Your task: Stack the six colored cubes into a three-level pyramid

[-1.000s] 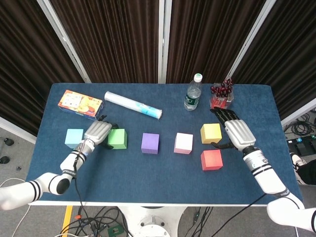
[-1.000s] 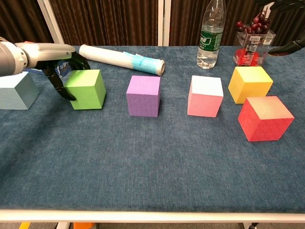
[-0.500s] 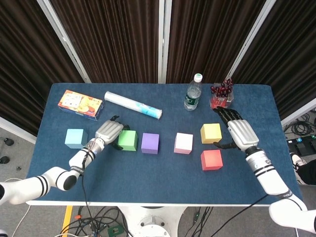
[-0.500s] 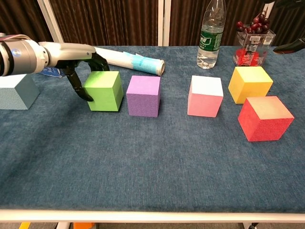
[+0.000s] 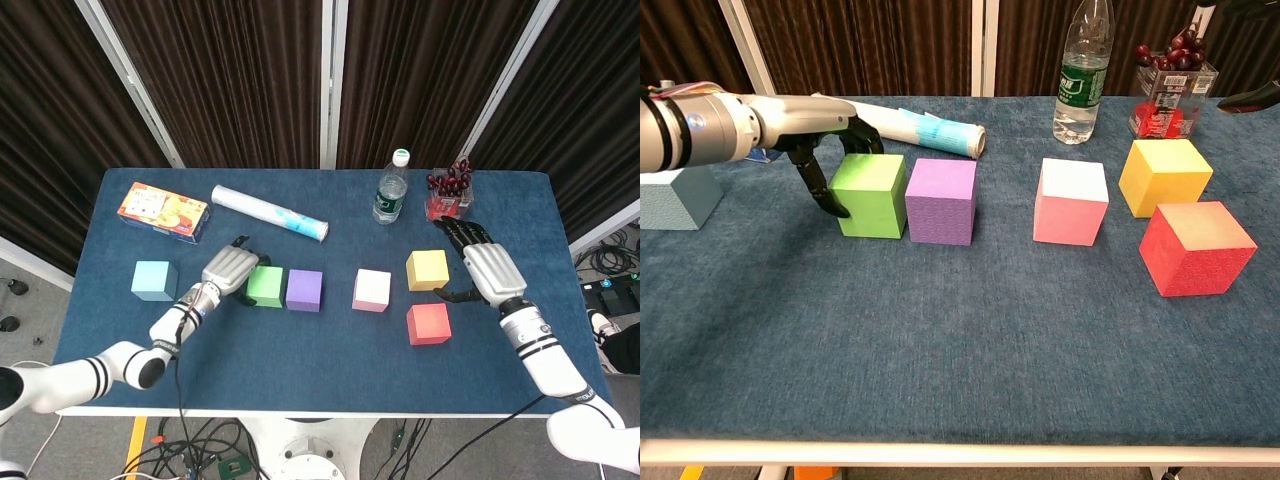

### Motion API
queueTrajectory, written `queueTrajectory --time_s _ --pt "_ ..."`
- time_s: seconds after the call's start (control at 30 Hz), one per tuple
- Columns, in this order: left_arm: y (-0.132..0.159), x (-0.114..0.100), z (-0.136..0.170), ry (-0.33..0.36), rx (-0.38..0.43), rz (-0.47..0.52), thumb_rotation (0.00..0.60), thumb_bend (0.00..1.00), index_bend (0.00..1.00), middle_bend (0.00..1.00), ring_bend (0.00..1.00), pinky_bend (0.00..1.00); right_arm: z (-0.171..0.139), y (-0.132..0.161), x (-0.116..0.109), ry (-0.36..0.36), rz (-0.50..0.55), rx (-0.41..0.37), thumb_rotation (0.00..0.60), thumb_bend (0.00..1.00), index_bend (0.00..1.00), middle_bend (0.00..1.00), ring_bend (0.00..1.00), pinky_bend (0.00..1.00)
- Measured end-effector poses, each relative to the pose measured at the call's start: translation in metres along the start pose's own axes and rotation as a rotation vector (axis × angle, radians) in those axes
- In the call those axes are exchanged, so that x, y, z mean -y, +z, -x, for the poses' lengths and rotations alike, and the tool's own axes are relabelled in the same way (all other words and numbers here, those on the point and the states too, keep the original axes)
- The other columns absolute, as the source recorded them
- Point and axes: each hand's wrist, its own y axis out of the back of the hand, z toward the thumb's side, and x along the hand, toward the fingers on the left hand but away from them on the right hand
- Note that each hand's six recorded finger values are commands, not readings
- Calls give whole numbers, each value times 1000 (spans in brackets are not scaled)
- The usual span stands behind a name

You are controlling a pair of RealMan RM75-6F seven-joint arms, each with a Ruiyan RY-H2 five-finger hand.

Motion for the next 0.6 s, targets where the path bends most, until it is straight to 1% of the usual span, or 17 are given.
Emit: queueTrajectory --time_s 0.6 --pt "8 7 -3 11 -8 15 600 157 335 476 299 49 -1 -5 0 2 8 9 600 101 0 23 0 0"
